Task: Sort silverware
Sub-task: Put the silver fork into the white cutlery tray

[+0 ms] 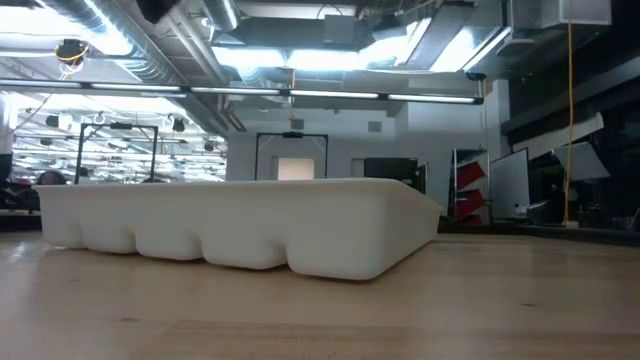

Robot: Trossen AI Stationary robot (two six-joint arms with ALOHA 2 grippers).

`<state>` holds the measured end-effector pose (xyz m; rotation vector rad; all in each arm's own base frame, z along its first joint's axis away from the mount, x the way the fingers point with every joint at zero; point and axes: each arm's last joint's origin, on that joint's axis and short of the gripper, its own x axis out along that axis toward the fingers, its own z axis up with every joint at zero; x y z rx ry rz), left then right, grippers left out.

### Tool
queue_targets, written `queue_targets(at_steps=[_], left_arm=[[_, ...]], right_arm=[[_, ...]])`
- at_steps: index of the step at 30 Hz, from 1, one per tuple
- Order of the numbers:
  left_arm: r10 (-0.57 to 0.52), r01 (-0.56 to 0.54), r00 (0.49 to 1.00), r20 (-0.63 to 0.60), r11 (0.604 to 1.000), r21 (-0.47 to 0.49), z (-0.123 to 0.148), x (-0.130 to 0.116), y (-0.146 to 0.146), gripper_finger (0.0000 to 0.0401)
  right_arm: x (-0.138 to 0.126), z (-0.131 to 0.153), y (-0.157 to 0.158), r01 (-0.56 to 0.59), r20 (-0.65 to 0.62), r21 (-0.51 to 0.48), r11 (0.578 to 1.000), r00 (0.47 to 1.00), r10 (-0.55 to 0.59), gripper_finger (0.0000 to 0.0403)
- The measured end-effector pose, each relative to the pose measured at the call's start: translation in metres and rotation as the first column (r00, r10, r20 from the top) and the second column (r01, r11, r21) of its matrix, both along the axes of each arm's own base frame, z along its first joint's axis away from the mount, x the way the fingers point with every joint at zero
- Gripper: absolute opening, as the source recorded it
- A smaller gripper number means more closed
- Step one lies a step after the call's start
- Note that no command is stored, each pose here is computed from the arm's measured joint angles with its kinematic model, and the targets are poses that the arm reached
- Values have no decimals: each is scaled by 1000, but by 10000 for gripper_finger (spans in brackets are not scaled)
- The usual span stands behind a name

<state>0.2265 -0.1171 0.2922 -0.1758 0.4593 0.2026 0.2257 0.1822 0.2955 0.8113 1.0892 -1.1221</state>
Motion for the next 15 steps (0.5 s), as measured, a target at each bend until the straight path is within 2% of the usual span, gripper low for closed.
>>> queue_targets(at_steps=[6,15], left_arm=[[-36,33,998,-52,997,-67,-11,19,9,46],[-42,33,993,-113,997,-74,-25,30,12,46]], right_arm=[[-34,-49,3,140,-192,-18,990,971,-140,136],[-65,-96,-9,169,-201,15,985,966,-163,136]])
